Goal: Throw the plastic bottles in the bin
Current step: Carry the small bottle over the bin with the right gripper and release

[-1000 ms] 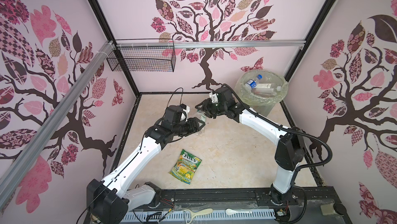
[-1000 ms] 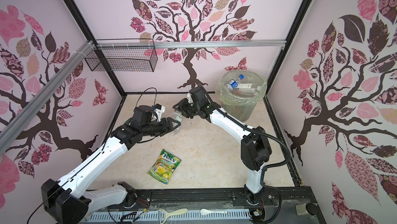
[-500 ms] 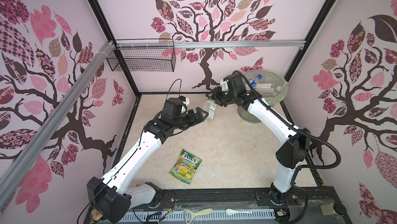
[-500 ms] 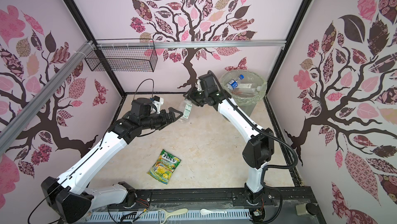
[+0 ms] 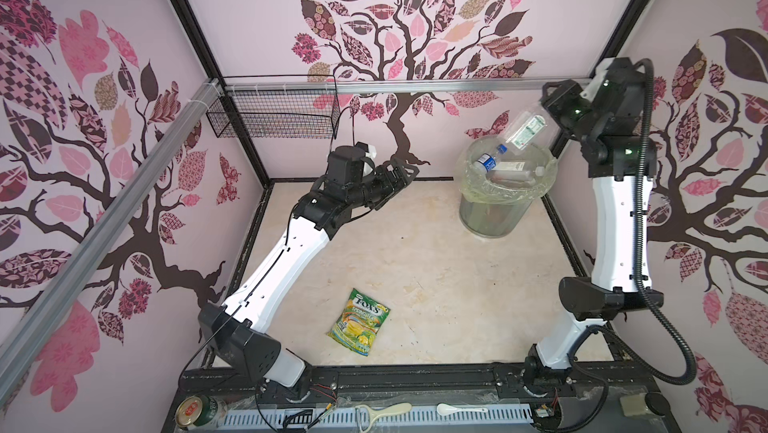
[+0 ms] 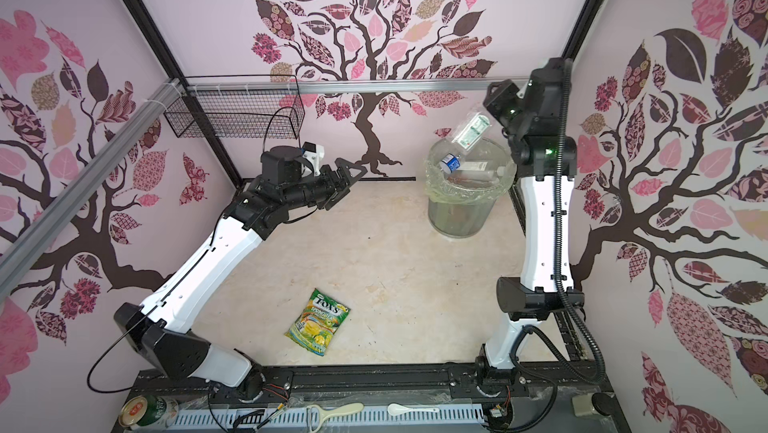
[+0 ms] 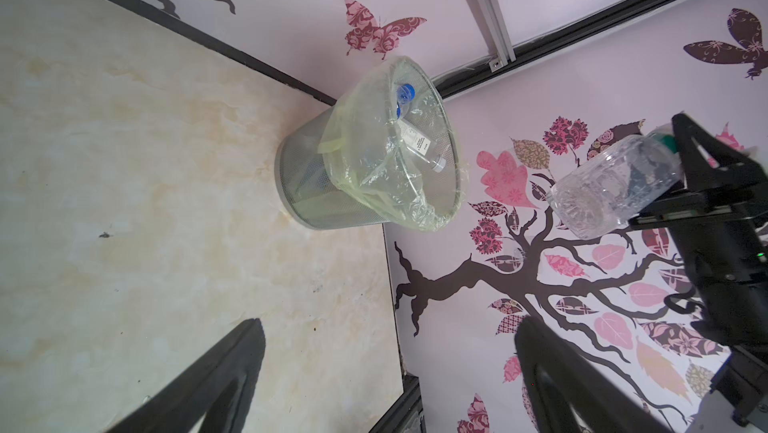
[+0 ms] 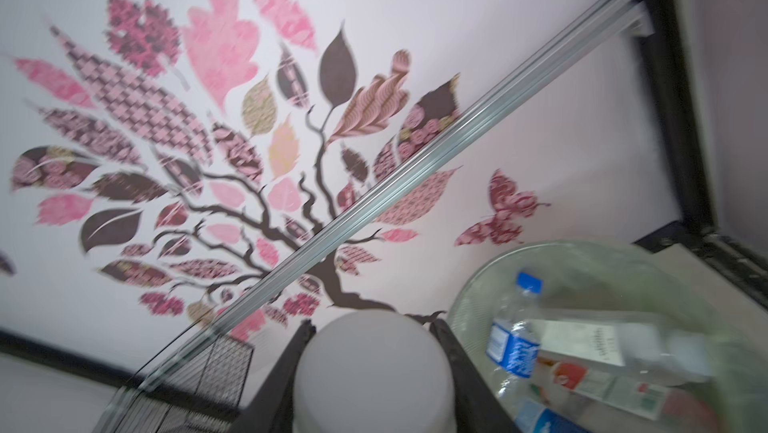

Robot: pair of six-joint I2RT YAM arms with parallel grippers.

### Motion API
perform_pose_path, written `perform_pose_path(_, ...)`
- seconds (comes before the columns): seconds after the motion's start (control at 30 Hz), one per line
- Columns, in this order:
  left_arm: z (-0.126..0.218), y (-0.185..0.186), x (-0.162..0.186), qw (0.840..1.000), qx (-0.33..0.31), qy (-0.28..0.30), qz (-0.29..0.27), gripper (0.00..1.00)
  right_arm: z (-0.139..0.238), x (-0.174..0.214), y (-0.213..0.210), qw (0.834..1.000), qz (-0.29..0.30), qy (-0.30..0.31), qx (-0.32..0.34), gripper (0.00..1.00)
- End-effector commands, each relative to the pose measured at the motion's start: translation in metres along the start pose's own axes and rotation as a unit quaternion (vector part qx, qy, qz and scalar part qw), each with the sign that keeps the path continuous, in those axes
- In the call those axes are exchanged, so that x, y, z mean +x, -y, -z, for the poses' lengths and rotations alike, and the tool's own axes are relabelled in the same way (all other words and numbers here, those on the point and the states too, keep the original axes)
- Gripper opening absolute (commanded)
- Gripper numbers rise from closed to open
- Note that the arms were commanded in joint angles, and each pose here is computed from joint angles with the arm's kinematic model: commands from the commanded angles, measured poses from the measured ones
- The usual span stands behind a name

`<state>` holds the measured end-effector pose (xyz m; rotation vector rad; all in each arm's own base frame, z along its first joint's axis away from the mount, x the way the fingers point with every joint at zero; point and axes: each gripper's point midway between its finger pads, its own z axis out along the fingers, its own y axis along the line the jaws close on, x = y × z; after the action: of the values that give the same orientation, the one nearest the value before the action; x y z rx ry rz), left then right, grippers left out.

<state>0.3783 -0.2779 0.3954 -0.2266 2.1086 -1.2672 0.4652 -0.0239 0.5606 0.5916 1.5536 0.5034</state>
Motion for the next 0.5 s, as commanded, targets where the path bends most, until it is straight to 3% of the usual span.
perform_pose_path(0.0, 0.003, 0.026, -0.010, 0.999, 0.033, 0.012, -0.002, 0.98, 0.029, -0.057, -0.002, 0.993, 0.040, 0.107, 0.011, 0.22)
perform_pose_path(0.13, -0.004, 0.015, -0.003, 1.000, 0.024, 0.002, 0.008, 0.98, 0.045, -0.091, -0.007, 0.980, 0.083, 0.179, 0.033, 0.24)
perform_pose_path(0.23, -0.007, 0.009, 0.001, 1.000, 0.020, -0.002, 0.012, 0.98, 0.031, -0.091, 0.001, 0.978, 0.088, 0.184, 0.045, 0.24)
perform_pose_path(0.33, -0.006, 0.008, 0.001, 1.000, 0.018, -0.003, 0.011, 0.98, -0.010, -0.061, 0.028, 0.985, 0.078, 0.138, 0.071, 0.24)
perform_pose_path(0.47, -0.008, 0.005, 0.002, 1.000, 0.014, -0.004, 0.008, 0.98, -0.088, 0.025, 0.082, 0.994, 0.047, 0.012, 0.098, 0.27)
